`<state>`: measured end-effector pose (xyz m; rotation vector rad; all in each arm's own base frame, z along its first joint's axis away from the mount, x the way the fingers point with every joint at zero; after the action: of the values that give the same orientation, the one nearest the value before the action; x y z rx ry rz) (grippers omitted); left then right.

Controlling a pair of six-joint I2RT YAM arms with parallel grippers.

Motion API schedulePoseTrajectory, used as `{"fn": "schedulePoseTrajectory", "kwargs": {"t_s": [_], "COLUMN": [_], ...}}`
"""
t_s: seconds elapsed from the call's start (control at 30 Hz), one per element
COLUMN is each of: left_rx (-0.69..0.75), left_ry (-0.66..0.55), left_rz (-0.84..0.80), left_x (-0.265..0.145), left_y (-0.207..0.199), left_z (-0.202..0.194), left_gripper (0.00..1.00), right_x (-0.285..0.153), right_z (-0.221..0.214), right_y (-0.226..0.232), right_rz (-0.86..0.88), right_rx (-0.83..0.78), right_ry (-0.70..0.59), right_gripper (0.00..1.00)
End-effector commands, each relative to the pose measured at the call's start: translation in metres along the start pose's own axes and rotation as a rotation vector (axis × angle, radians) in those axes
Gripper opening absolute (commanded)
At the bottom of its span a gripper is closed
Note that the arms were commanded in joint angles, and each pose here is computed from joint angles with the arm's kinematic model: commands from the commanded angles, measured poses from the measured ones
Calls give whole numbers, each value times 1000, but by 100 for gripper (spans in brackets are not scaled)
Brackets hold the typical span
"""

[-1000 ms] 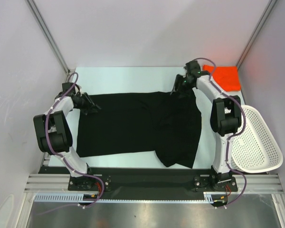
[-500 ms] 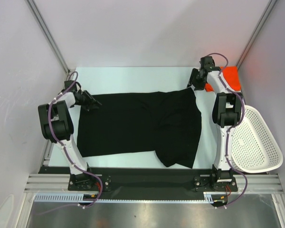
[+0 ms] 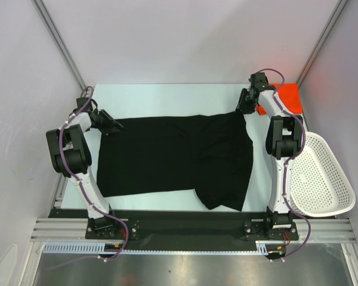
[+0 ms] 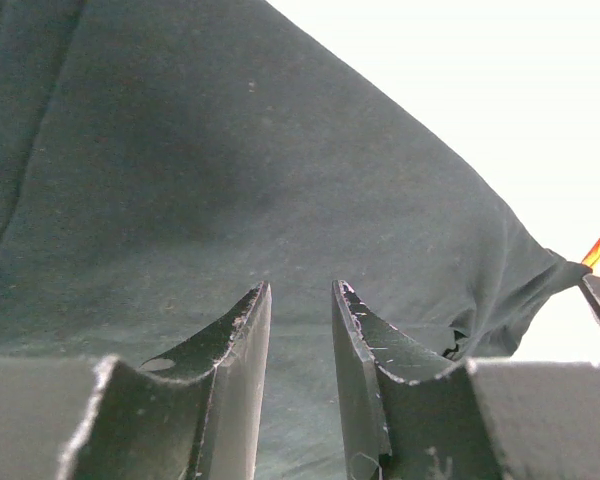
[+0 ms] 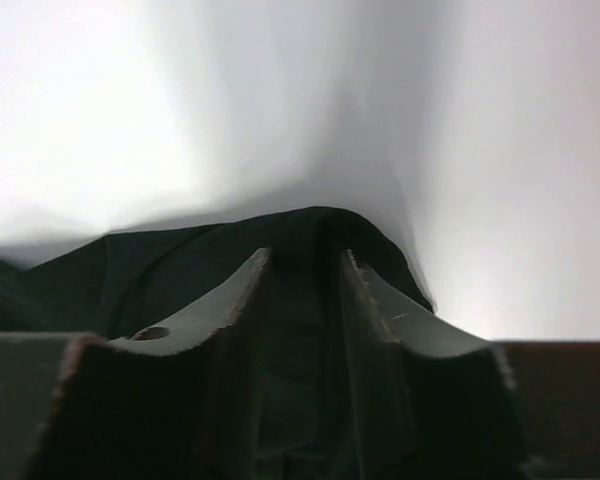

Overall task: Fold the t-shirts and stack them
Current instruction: Fold the tshirt

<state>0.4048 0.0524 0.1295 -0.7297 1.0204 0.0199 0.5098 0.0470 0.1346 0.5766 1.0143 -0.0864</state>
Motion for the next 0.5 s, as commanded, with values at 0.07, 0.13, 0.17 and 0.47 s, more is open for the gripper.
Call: {"fn": "schedulePoseTrajectory", "kwargs": {"t_s": [0.07,0.13,0.17,0.47], "left_rx": [-10,-13,-16,-38], "left_ry": [-18,-23,-24,-17], "left_rz": [26,30,31,69], "left_x": [0,1,2,12], "left_y": [9,11,12,29], "left_z": [10,14,15,24], "left_gripper": [36,36,36,36], "right_x": [7,8,14,14], "right_z": [10,14,15,41], "right_y": [2,3,0,-5], "right_rz": [40,50,49,-27], "right_rx": [-1,1,12,50], "right_ry": [-29,-42,-39,-179], "right_gripper": [31,27,18,2]}}
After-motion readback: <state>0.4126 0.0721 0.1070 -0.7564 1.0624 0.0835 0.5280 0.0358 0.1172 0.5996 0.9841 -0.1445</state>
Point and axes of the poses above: each gripper's point midway between its finger pads, its own x axis out along the fingers, its own y axis along the line the jaws close on, z = x × y, the point moved 10 cm from there along -x, back along the fingers, and after that the axes turned 12 degrees about x, right-handed, at the moved point
